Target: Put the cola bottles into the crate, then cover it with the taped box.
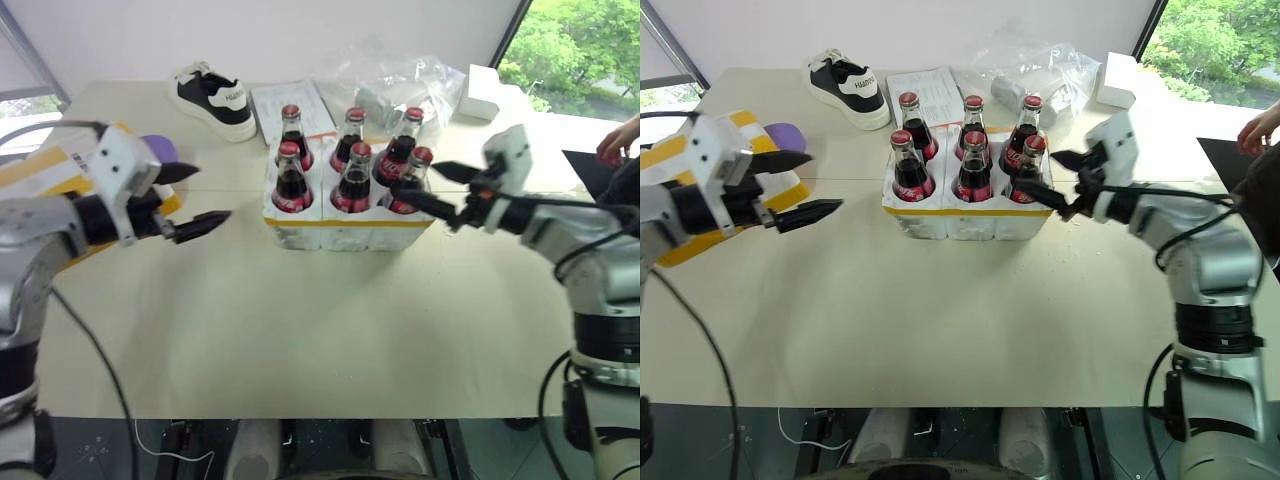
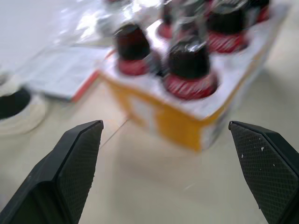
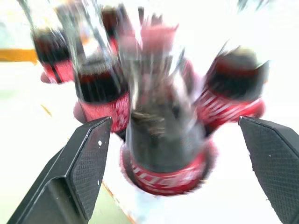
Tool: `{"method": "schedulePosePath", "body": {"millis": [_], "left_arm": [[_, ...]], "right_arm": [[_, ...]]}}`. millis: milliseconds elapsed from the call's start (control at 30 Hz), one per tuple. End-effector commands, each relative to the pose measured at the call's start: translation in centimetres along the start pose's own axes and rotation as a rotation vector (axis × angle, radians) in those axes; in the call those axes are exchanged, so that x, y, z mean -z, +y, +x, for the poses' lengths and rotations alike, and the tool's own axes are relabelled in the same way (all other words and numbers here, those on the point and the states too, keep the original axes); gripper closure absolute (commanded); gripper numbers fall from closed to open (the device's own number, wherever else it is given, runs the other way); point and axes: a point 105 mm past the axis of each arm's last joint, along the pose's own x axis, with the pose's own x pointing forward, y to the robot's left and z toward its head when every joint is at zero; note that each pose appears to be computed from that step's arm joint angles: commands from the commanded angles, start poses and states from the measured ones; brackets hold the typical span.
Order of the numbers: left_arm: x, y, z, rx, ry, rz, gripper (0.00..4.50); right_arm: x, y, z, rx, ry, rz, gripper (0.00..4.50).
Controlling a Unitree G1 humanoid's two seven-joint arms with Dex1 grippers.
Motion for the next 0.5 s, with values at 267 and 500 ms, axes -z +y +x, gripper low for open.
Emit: {"method": "schedulePosePath", "body": {"millis": [267,500], "left_arm": [[5.3,3.8,-13.5,-0.522,0.39,0.286,0.0],[11.4,5.3,-19.9,-0.706,0.668,0.338,0.0]], "right_arm": [[-6.1,3.4,-6.0,-0.315,-0.073,-0.03,0.08],[-7.0,5.1,-5.2,-0.392,-0.122,-0.018,0.08]]}}
